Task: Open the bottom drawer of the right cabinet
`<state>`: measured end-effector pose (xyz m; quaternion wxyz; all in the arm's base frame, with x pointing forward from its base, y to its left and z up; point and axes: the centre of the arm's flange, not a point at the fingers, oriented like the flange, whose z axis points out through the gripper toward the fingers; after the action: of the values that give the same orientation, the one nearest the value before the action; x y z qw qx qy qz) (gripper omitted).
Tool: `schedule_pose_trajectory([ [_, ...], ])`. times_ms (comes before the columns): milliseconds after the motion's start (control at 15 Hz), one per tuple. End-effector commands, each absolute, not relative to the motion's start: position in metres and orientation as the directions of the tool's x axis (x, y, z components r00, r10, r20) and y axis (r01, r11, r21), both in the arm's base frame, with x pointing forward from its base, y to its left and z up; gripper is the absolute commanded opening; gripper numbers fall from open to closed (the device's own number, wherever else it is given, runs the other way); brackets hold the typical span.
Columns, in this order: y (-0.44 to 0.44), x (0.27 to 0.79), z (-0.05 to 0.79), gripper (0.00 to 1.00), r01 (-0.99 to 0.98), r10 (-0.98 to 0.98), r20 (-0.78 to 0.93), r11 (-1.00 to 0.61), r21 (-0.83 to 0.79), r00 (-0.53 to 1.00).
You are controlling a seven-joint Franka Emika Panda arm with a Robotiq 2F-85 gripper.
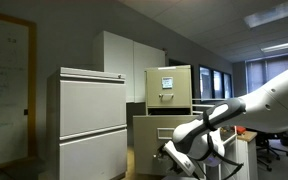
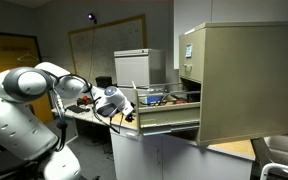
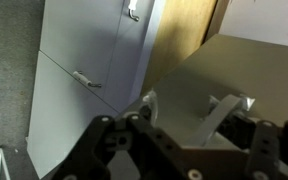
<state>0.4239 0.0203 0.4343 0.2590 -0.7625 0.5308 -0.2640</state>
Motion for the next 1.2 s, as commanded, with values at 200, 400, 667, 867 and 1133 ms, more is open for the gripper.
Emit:
schedule_pose_trajectory([
  [200,0.043,0.406,0.457,1.0,-0.716,-0.92,0.197,-0.388,-0.581,0.338],
  [400,0.052,0.396,0.47,1.0,-0.702,-0.913,0.266,-0.409,-0.583,0.311],
  [667,0.059,0.384,0.48,1.0,-0.696,-0.909,0.334,-0.408,-0.591,0.25],
  [867,0.063,0.376,0.486,1.0,-0.717,-0.919,0.362,-0.358,-0.598,0.156],
  [1133,0.073,0.376,0.494,1.0,-0.745,-0.932,0.362,-0.266,-0.612,0.035],
])
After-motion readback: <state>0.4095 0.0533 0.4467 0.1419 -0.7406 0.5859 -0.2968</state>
